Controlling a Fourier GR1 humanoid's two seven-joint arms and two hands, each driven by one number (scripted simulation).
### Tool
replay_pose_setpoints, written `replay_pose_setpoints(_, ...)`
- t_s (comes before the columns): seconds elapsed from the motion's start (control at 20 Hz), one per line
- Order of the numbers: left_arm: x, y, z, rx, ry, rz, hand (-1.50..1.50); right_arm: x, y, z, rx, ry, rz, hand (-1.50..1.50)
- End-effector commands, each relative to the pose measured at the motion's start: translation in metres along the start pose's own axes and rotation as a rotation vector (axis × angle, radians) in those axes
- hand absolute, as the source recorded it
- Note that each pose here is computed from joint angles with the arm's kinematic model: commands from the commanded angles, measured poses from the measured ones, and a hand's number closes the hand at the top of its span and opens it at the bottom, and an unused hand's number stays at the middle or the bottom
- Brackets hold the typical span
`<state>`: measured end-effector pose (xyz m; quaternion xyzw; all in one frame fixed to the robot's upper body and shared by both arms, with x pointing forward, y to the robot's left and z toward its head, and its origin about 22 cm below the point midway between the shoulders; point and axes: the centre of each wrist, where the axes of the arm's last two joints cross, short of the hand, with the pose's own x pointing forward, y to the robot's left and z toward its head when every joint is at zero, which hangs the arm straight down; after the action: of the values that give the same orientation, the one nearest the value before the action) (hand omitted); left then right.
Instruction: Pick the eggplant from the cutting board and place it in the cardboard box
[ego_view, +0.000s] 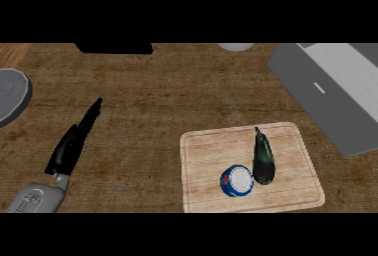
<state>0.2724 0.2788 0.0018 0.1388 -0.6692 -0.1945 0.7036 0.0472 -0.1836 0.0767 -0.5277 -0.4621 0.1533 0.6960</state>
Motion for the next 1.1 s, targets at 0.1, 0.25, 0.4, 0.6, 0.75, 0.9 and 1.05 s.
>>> replay_pose_setpoints(0.1, 0.004, -0.021, 0.002, 0.010, -0.003, 0.004, 0.00, 0.046, 0.006, -0.013, 0.061, 0.080, 0.053, -1.50)
replay_pose_setpoints(0.25, -0.003, -0.009, 0.001, 0.019, -0.002, -0.011, 0.00, 0.072, 0.022, -0.033, 0.083, 0.085, 0.040, -1.50)
replay_pose_setpoints(0.4, -0.005, 0.009, 0.005, 0.010, 0.024, 0.001, 0.00, 0.076, 0.047, -0.054, 0.121, 0.073, 0.035, -1.50)
replay_pose_setpoints(0.6, -0.009, 0.003, -0.017, 0.011, 0.024, 0.001, 0.00, 0.079, 0.056, -0.064, 0.085, 0.057, 0.092, -1.50)
replay_pose_setpoints(0.75, -0.015, 0.005, -0.001, 0.017, 0.029, 0.012, 0.00, 0.081, 0.061, -0.068, 0.014, 0.009, 0.076, -1.50)
replay_pose_setpoints(0.9, -0.002, 0.003, -0.017, 0.014, 0.026, 0.025, 0.00, 0.091, 0.084, -0.095, 0.028, 0.037, 0.113, -1.50)
replay_pose_setpoints(1.05, -0.011, -0.002, -0.009, 0.006, 0.025, 0.018, 0.00, 0.086, 0.083, -0.103, 0.102, 0.033, 0.128, -1.50)
